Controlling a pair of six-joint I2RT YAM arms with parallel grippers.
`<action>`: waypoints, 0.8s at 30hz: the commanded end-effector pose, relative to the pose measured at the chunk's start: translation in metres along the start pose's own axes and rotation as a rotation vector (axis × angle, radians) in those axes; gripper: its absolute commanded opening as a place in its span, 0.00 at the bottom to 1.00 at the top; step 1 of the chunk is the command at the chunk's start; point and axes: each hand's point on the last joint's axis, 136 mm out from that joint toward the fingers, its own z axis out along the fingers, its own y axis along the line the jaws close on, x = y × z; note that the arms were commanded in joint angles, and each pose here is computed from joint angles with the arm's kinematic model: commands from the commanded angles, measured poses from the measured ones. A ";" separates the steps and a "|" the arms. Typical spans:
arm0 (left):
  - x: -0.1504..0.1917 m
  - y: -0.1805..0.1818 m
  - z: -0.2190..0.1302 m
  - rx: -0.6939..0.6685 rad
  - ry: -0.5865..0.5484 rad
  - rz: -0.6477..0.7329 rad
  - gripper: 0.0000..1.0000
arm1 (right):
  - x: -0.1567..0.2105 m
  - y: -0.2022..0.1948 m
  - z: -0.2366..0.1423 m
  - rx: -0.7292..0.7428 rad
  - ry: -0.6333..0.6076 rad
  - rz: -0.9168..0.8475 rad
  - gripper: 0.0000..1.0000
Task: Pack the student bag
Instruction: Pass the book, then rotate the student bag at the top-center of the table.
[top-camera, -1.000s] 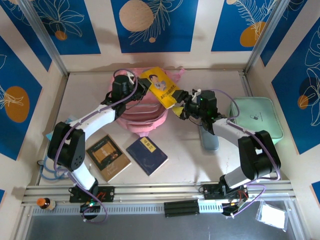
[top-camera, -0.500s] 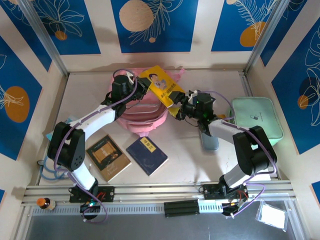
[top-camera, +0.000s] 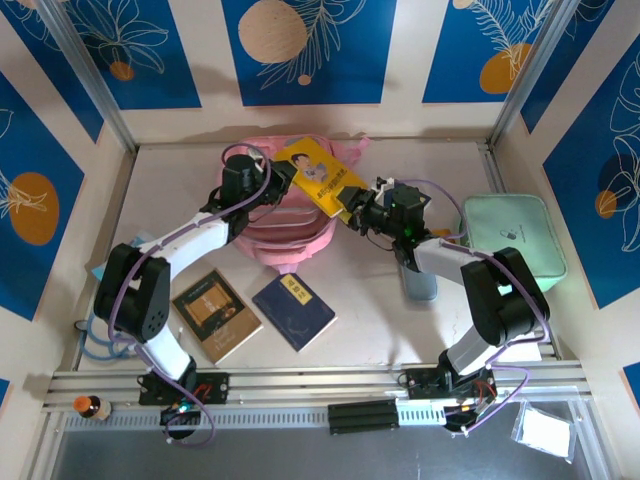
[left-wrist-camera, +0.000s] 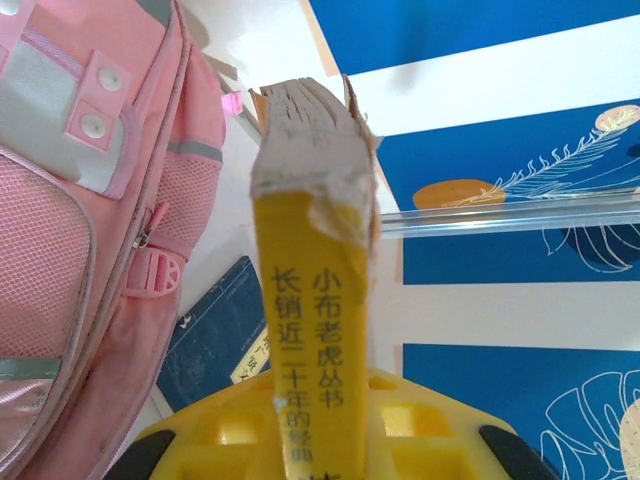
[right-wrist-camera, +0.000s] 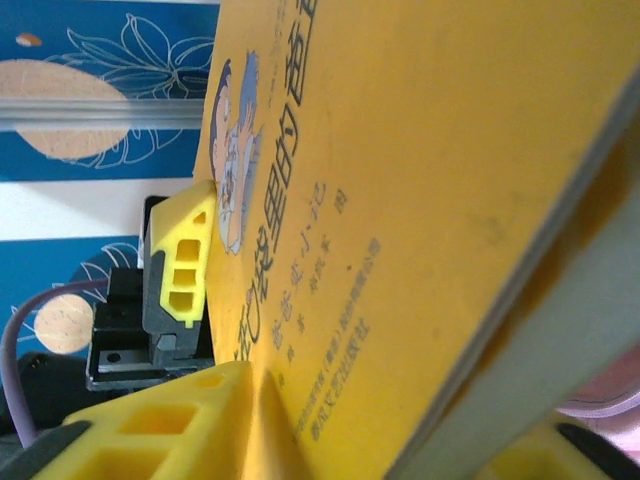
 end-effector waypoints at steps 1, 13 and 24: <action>-0.010 -0.015 -0.012 0.046 -0.037 0.019 0.00 | 0.000 0.020 0.004 -0.037 0.004 -0.072 0.31; 0.009 0.120 -0.049 -0.426 0.091 0.337 0.65 | -0.011 0.009 -0.018 0.141 -0.035 -0.205 0.00; 0.054 0.157 -0.059 -0.475 0.336 0.477 0.73 | -0.029 0.015 -0.049 0.276 -0.112 -0.349 0.00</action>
